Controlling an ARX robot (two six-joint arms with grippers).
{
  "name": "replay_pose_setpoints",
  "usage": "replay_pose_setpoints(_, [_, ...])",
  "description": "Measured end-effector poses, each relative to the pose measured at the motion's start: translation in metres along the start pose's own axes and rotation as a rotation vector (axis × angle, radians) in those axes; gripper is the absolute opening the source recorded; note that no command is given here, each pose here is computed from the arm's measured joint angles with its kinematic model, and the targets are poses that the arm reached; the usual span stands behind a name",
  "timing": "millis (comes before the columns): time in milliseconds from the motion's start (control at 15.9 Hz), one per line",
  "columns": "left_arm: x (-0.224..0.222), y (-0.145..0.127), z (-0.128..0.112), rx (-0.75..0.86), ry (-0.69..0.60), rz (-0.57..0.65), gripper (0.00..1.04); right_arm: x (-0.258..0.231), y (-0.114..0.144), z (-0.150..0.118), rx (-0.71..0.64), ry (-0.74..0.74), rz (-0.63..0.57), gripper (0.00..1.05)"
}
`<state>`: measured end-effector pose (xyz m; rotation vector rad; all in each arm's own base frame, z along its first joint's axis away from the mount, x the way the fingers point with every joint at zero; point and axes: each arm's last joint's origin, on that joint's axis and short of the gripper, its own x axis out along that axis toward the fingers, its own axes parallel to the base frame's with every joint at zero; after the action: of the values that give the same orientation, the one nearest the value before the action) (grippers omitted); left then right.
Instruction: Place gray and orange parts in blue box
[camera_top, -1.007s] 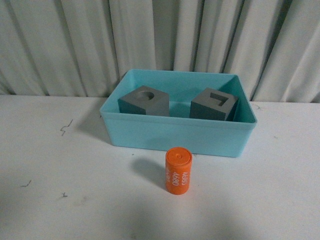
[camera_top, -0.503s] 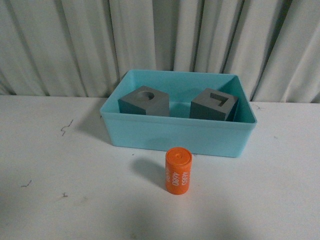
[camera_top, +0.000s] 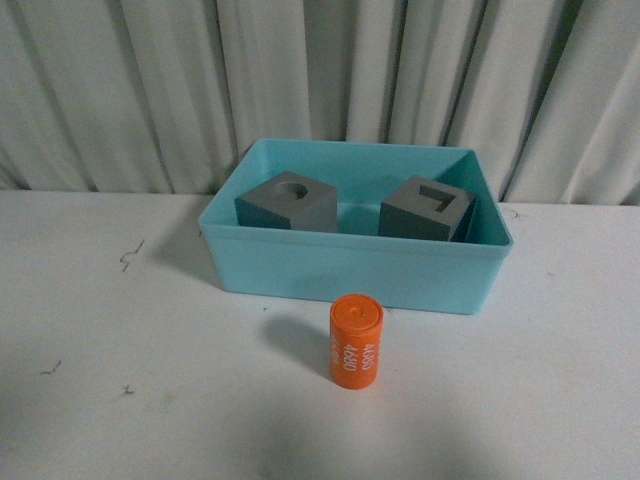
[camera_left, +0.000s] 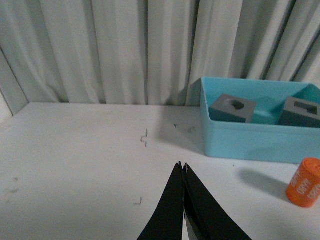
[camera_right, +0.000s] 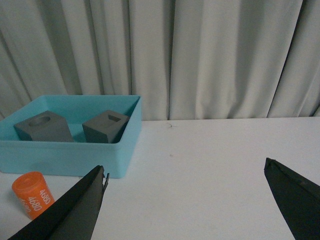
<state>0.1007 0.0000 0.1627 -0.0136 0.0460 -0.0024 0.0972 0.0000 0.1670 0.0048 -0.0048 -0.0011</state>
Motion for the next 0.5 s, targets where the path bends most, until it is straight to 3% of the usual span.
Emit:
replay_pose_setpoints(63, [-0.0036,0.0000,0.0055,0.000,-0.066,0.001,0.02,0.0000,0.0000,0.0000,-0.001,0.000,0.000,0.98])
replay_pose_setpoints(252, [-0.0035,0.0000,0.0038,0.000,-0.050,0.003,0.02,0.0000,0.0000,0.0000,-0.001,0.000,0.000,0.98])
replay_pose_setpoints(315, [-0.0035,0.0000,0.0033,-0.001,-0.046,0.004,0.07,0.0000,0.0000,0.0001,-0.001,-0.001,0.000,0.98])
replay_pose_setpoints(503, [-0.0035,0.0000,0.0034,0.000,-0.047,0.002,0.44,0.0000,0.0000,0.0000,-0.001,0.000,0.000,0.98])
